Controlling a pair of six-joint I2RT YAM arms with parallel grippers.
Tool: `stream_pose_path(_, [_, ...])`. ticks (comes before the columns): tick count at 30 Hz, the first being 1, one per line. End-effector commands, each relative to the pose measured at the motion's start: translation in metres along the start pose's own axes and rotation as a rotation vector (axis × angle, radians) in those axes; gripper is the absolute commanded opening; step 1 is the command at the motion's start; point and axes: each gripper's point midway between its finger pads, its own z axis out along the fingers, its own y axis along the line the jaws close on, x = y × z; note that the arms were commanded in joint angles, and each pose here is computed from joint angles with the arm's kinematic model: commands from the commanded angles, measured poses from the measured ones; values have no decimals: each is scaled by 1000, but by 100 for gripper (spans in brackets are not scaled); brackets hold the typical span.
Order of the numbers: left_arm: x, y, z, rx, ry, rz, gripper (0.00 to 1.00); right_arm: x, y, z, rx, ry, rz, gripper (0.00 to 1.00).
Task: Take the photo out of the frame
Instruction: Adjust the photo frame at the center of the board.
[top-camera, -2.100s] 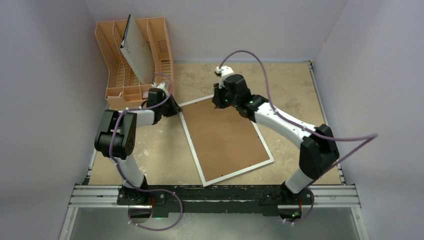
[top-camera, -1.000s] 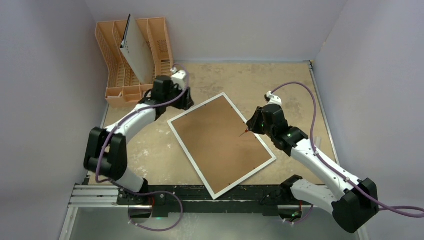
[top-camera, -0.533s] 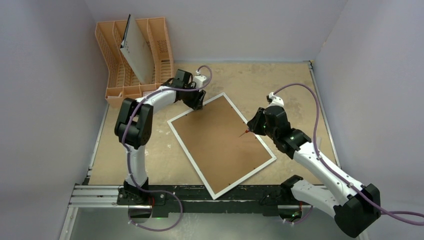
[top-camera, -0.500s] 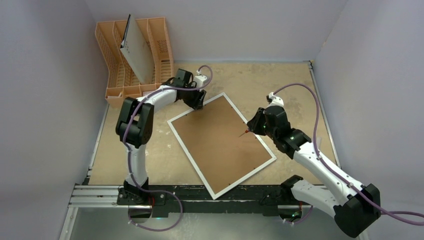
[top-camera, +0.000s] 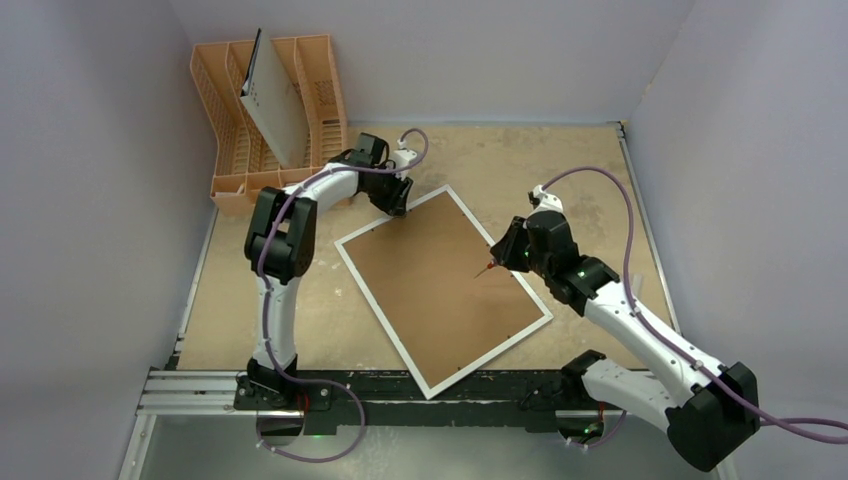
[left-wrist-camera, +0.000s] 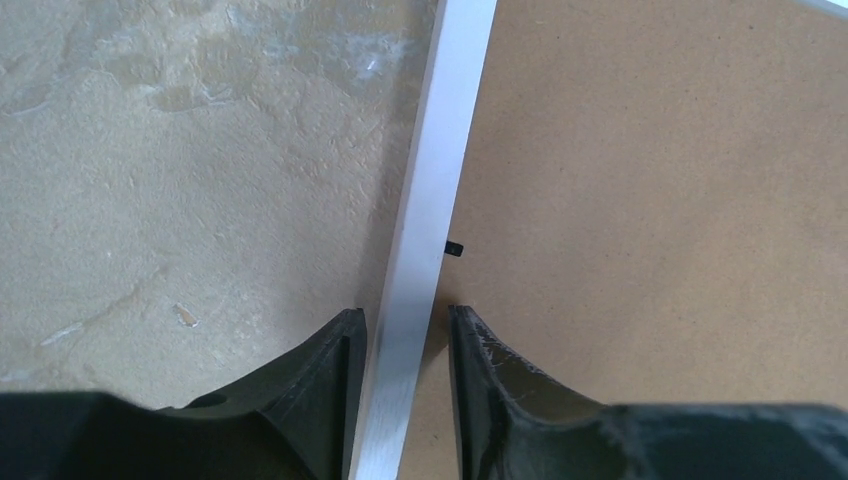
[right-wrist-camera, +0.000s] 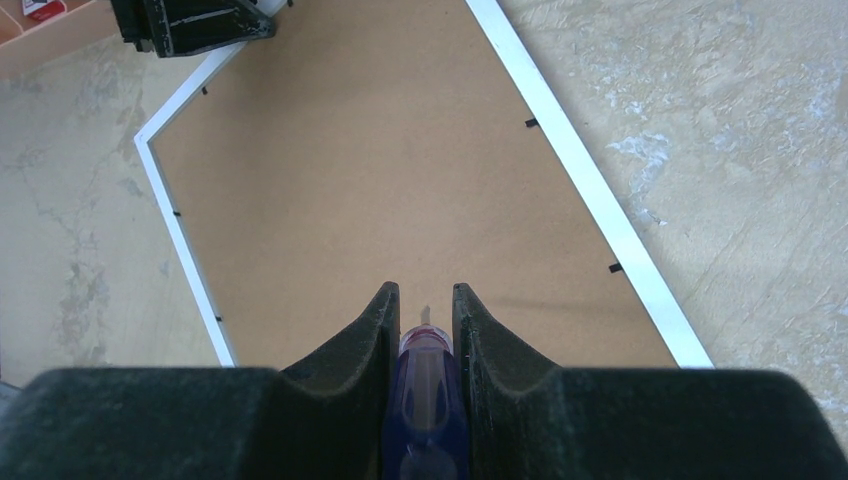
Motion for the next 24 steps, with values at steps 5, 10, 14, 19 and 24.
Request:
stream_pose_path(5, [57, 30, 0, -122, 158, -92, 21, -2, 7, 2, -27, -1, 9, 0])
stream_pose_path(10, [89, 46, -8, -241, 193, -233, 7, -4, 2, 0, 1, -2, -2, 0])
stream_pose_path(14, [108, 58, -23, -273, 154, -370, 0, -17, -13, -13, 99, -36, -30, 0])
stream_pose_path(19, [113, 67, -41, -330, 117, -453, 0, -24, -42, -34, 269, -41, -48, 0])
stream_pose_path(24, [114, 59, -44, -294, 89, -514, 0, -11, -60, -50, 350, 22, -25, 0])
